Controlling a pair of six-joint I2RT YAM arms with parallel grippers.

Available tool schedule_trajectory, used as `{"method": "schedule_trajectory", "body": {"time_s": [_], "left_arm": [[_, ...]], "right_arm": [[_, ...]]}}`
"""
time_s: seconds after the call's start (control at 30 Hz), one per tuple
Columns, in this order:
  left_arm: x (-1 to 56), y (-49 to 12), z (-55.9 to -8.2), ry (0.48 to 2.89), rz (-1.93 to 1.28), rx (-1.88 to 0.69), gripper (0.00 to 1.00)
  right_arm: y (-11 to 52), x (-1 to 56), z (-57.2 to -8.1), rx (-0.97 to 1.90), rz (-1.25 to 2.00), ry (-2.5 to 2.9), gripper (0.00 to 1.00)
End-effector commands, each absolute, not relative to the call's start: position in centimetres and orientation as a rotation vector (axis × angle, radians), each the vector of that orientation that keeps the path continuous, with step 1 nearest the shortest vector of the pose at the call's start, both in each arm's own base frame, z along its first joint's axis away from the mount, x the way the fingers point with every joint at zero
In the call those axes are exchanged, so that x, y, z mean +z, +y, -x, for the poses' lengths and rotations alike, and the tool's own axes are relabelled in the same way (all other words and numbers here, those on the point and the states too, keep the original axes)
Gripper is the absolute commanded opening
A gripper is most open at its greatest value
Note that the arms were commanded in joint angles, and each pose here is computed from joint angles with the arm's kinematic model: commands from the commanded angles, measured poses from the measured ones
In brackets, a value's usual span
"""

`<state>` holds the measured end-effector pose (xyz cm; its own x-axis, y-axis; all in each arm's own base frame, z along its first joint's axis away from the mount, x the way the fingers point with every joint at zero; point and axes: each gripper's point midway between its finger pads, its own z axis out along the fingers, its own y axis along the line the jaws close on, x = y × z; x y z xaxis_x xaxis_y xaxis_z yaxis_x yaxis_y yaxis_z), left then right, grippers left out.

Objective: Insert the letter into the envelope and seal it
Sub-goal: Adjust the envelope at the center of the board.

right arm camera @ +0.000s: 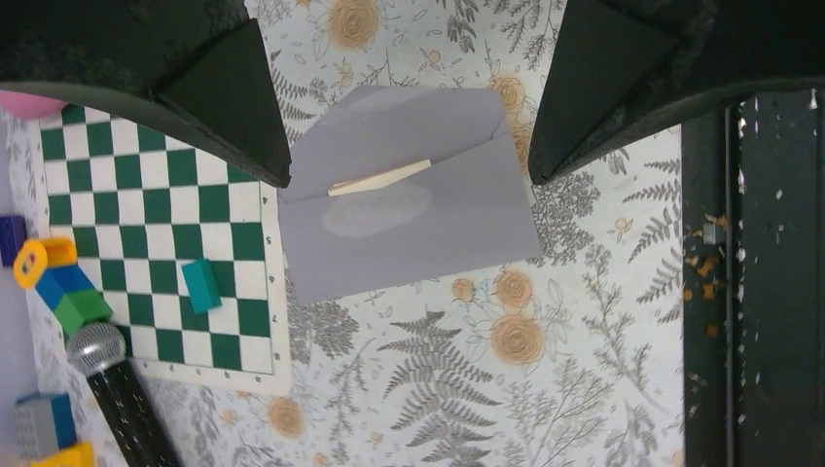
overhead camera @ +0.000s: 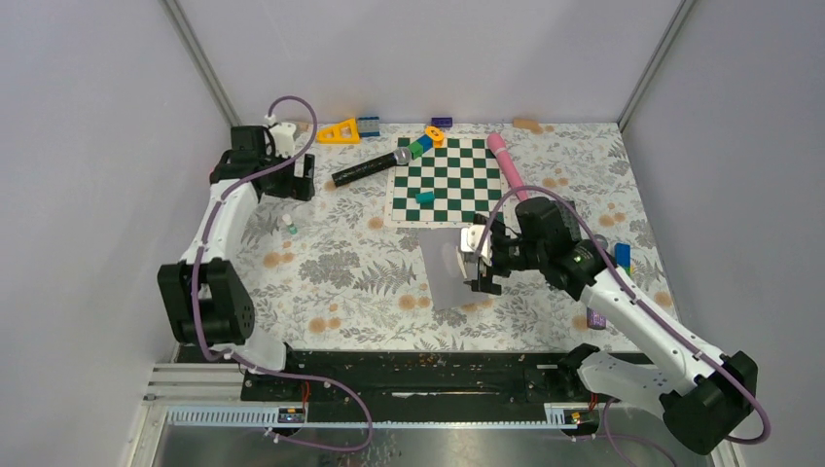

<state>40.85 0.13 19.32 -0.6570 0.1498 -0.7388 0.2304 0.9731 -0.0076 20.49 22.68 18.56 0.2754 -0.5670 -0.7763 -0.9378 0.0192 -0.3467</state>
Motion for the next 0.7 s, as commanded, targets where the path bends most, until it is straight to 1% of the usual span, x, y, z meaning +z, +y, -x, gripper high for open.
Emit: {"method": "schedule_trajectory", "body": {"time_s": [0.0, 0.27, 0.67], "left_arm": [[16.8, 1.1, -41.0, 2.391, -0.268, -0.079, 0.96], [13.2, 1.9, -40.9, 2.538, -0.273, -0.052, 0.9], [10.3, 3.5, -41.1, 2.626, -0.245, 0.045, 0.82]], "right_arm": [[22.0, 20.0, -21.1, 0.538, 1.505, 1.628, 1.0], [21.3, 18.8, -20.2, 0.509, 1.52, 1.567, 1.0], [21.3, 18.7, -19.9, 0.52, 1.525, 1.551, 1.0]]}}
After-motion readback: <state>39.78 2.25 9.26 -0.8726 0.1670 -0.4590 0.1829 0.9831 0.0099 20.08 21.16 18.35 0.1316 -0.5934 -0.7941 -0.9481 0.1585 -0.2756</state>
